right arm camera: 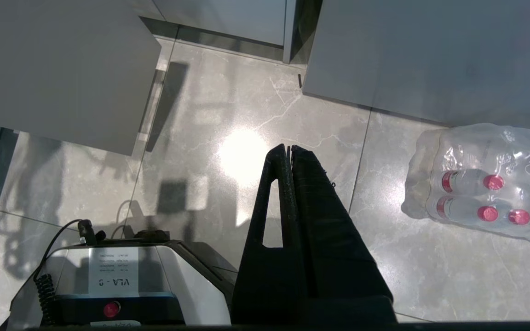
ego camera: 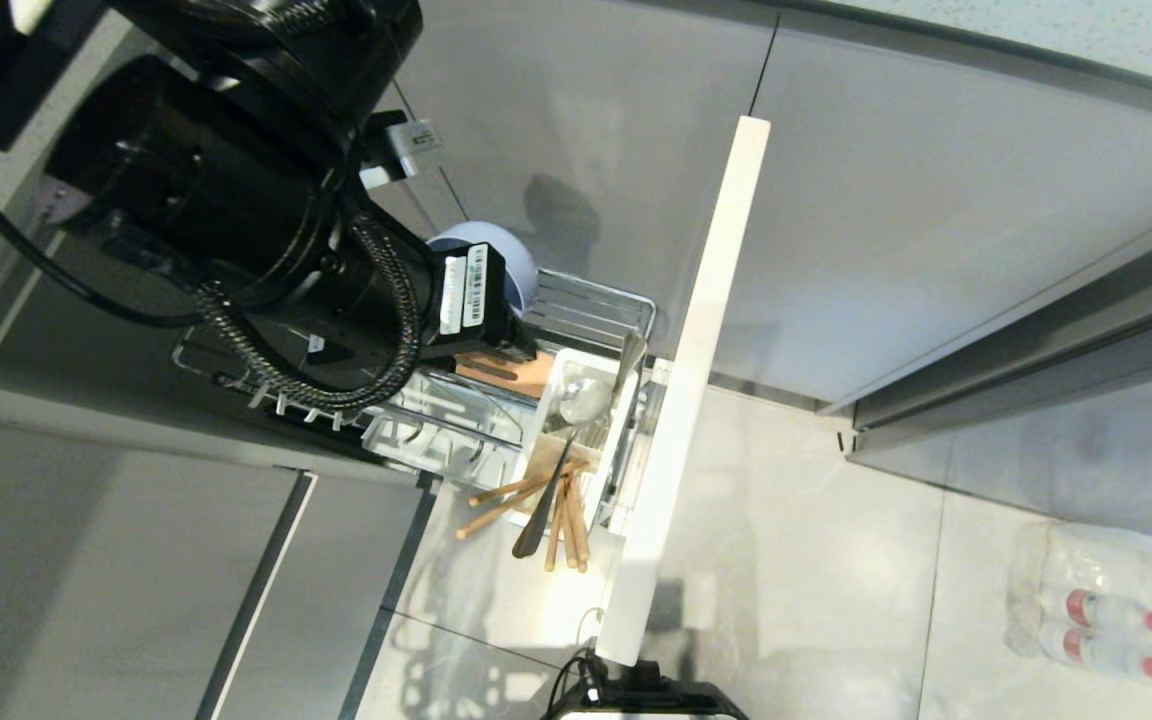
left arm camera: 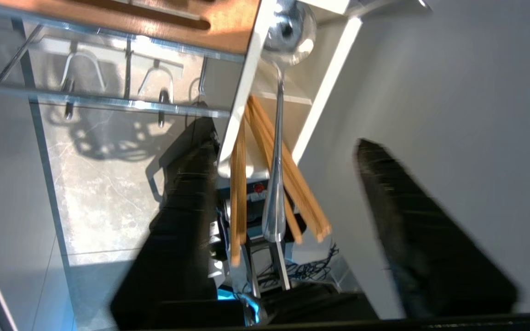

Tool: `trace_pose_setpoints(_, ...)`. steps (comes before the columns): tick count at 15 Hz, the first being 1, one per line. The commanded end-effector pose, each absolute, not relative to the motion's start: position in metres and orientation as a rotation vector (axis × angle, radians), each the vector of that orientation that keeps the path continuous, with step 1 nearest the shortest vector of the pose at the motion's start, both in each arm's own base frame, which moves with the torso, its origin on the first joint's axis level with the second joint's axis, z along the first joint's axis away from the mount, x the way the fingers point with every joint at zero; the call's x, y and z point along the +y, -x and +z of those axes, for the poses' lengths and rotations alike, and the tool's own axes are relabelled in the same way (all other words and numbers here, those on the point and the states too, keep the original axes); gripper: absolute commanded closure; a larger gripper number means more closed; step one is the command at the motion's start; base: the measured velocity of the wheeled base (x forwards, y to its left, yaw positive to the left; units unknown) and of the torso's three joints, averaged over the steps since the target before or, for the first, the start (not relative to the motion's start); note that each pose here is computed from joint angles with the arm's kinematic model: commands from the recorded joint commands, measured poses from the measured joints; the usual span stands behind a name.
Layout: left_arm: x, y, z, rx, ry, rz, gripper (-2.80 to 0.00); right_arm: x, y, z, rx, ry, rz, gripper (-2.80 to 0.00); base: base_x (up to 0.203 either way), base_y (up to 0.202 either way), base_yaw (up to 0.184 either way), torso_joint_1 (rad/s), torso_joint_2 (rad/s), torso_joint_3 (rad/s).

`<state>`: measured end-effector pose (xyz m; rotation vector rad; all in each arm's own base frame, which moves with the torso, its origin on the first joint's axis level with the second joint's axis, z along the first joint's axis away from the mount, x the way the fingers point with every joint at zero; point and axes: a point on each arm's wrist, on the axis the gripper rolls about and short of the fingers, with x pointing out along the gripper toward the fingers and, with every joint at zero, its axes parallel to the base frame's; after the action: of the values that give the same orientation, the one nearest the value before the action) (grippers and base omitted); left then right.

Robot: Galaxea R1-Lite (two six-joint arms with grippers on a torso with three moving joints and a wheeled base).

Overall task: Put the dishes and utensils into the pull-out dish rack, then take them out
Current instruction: Pick up the plate and place it in the cupboard

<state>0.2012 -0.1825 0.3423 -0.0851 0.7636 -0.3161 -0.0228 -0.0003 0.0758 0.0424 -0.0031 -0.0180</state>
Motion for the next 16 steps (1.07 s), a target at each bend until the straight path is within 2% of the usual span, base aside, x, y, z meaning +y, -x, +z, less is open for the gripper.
trace_pose_setpoints(1, -0.17, -0.184, 0.355, 0.737, 0.102, -0.334, 0.0, 0.0, 0.023, 0.076, -0.002, -0.043, -0.018, 0.0, 0.0, 0.0, 0.0, 0.0, 0.0, 0.0)
trace_pose_setpoints(10, -0.108, -0.115, 0.404, 0.538, 0.206, -0.401, 0.0, 0.0, 0.023, 0.076, -0.002, -0.043, -0.018, 0.0, 0.0, 0.0, 0.0, 0.0, 0.0, 0.0)
trace_pose_setpoints(14, -0.068, -0.08, 0.43, 0.321, 0.222, -0.436, 0.0, 0.0, 0.023, 0.076, -0.002, -0.043, -0.017, 0.0, 0.0, 0.0, 0.0, 0.0, 0.0, 0.0)
trace_pose_setpoints(16, -0.048, -0.072, 0.438, 0.219, 0.181, -0.363, 0.0, 0.0, 0.023, 0.076, -0.002, -0.043, -0.017, 0.0, 0.0, 0.0, 0.0, 0.0, 0.0, 0.0)
